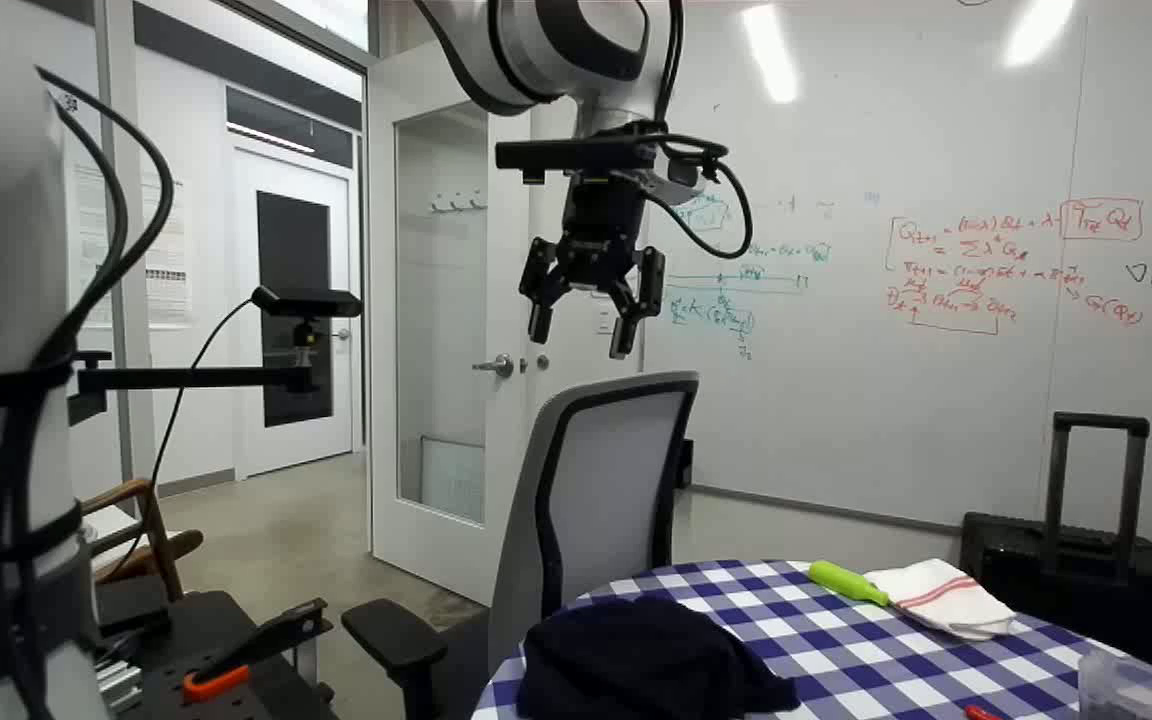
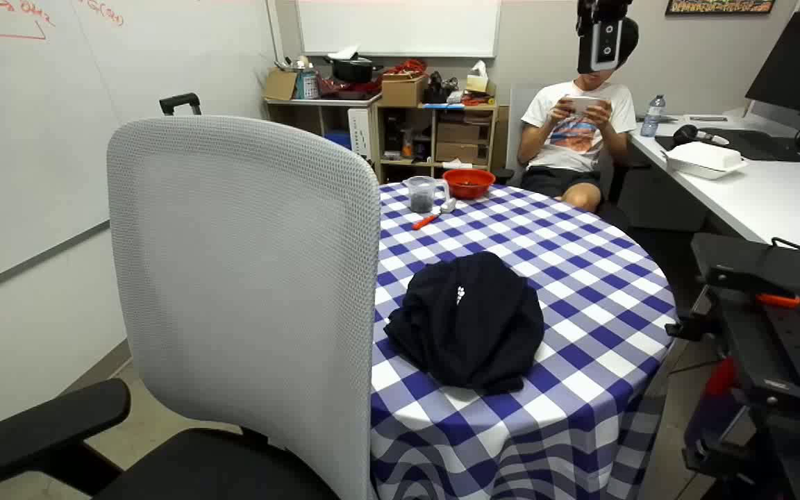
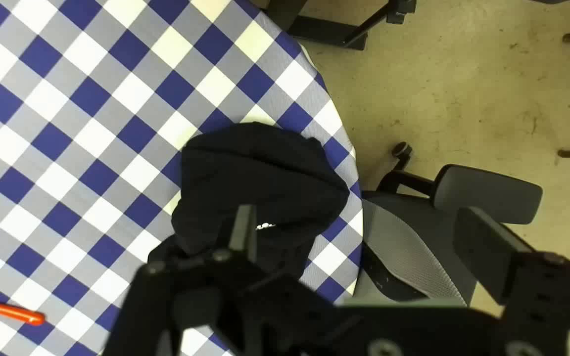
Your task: Put the black towel on the back rest of the chair
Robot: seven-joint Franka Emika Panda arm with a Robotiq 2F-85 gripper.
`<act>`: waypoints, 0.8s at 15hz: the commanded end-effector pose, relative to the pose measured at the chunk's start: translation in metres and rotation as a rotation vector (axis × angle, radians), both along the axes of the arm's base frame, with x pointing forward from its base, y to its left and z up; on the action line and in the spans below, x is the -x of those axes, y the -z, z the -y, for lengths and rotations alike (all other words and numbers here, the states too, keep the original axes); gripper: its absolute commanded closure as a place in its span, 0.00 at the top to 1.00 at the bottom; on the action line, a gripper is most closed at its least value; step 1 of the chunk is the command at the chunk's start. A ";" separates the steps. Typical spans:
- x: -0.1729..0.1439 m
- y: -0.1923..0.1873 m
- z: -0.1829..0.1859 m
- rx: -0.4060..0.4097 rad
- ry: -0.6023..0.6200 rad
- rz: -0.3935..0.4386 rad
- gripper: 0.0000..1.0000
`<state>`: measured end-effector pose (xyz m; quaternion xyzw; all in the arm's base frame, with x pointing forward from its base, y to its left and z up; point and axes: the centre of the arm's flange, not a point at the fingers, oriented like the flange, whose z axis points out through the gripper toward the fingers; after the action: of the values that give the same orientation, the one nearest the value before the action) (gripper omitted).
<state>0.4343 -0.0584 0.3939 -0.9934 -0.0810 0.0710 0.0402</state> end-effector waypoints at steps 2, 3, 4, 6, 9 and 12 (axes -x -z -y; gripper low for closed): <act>-0.007 0.001 0.003 -0.035 0.053 0.012 1.00; 0.038 -0.006 -0.010 -0.067 0.089 0.016 1.00; 0.053 -0.005 -0.015 -0.092 0.138 0.009 1.00; 0.066 0.003 -0.022 -0.157 0.238 -0.011 1.00; 0.081 0.016 -0.037 -0.210 0.391 -0.033 1.00; 0.076 0.028 -0.048 -0.245 0.498 -0.038 1.00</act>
<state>0.3615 -0.0248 0.3740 -0.9771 0.1129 0.0834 0.1598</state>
